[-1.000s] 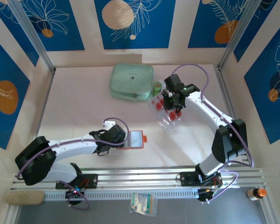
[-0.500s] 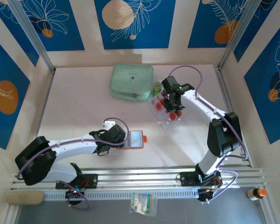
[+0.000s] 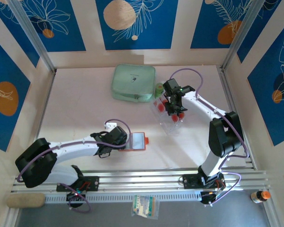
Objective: Put the credit cards into the card holder
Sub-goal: Pick up the credit card from the storage box.
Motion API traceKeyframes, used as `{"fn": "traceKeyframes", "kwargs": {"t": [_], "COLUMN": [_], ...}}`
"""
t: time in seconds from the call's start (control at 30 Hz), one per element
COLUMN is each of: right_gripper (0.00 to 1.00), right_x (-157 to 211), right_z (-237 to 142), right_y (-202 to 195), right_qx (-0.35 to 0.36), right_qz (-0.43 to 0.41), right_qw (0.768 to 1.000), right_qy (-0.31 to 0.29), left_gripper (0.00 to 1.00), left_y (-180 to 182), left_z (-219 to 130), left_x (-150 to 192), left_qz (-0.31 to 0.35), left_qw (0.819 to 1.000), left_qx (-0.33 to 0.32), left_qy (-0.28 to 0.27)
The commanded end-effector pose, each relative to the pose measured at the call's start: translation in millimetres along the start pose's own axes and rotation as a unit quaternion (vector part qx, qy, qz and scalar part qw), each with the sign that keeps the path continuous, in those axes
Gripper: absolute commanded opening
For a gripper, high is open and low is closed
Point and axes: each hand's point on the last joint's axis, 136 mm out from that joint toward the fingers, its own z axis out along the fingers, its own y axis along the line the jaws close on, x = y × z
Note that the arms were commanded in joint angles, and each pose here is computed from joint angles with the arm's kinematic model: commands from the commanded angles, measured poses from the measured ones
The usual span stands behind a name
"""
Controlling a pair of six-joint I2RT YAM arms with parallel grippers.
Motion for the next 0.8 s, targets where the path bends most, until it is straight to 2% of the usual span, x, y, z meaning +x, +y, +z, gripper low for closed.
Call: {"fn": "traceKeyframes", "kwargs": {"t": [0.0,0.3,0.5,0.63,0.77], "right_gripper": [0.14,0.01,0.0,0.0,0.0], "right_x": [4.5,-2.6,-13.1,-16.4,-12.9], "right_z": [2.8,-20.6,-57.3,-85.6,-106.1], "right_y": [6.3,11.4,19.6,36.9,65.5], "right_qx": [-0.014,-0.045,-0.087,-0.15,-0.246], "right_qz": [-0.003,-0.013,-0.004,0.012,0.042], "right_qw": [1.0,0.999,0.994,0.985,0.961], "right_qy": [0.008,-0.018,-0.06,-0.09,-0.116], "left_gripper": [1.0,0.99,1.0,1.0,1.0], "left_y": [0.9,-0.6,-3.6,-6.6,-11.5], "left_z": [0.0,-3.8,-13.2,-19.2,-20.9], "left_x": [-2.0,-5.2,-14.7,-21.1,-25.3], "left_qz": [0.003,0.002,0.001,0.001,0.009], "left_qw": [1.0,1.0,1.0,1.0,0.999], "left_qx": [-0.002,0.004,0.012,0.02,0.025], "left_qy": [0.001,-0.002,-0.012,-0.019,-0.019]}}
